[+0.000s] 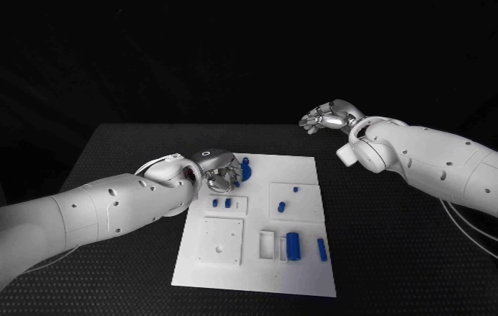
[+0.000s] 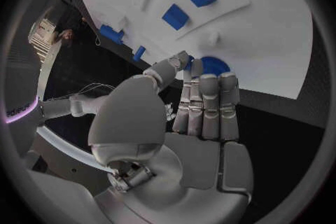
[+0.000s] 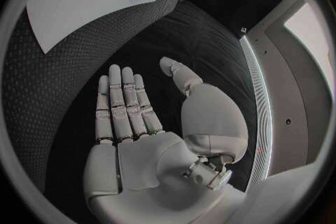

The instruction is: Assemble the parts on the task board

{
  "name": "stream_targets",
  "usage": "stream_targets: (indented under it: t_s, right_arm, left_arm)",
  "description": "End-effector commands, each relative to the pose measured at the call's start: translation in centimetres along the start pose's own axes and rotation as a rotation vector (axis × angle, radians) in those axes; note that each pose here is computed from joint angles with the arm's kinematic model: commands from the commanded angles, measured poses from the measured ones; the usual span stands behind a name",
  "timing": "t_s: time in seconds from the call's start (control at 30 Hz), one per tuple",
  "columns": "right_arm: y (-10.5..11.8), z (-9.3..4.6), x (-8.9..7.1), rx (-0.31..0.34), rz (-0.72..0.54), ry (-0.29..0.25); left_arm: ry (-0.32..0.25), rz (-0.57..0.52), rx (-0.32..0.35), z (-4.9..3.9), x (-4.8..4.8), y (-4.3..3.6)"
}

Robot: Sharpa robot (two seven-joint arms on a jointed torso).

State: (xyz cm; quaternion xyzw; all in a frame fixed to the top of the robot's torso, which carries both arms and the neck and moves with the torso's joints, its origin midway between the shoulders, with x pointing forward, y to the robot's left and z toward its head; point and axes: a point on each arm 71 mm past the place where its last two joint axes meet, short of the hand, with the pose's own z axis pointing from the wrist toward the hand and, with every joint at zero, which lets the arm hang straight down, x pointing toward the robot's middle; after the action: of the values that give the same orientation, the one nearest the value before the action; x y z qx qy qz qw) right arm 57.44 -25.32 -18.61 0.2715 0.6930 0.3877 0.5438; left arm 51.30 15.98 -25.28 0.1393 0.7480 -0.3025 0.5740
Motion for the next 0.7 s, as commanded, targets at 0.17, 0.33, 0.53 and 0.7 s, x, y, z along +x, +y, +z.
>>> stream_targets:
  t_s: [0.17, 0.33, 0.53, 0.7]
  right_arm:
    - [0.0, 0.0, 0.0, -0.006, -0.001, 0.007]
    - [0.0, -0.1, 0.0, -0.005, -0.001, 0.007]
    - [0.0, 0.0, 0.0, -0.006, -0.002, 0.007]
    - [0.0, 0.0, 0.0, -0.005, -0.002, 0.007]
  left_arm:
    - [0.038, -0.008, -0.014, -0.66, -0.08, 0.65]
    - [0.057, -0.007, -0.030, -0.89, -0.04, 1.23]
    - [0.087, -0.007, -0.047, -1.12, 0.00, 1.75]
    - [0.086, 0.009, -0.053, -1.25, -0.05, 2.02]
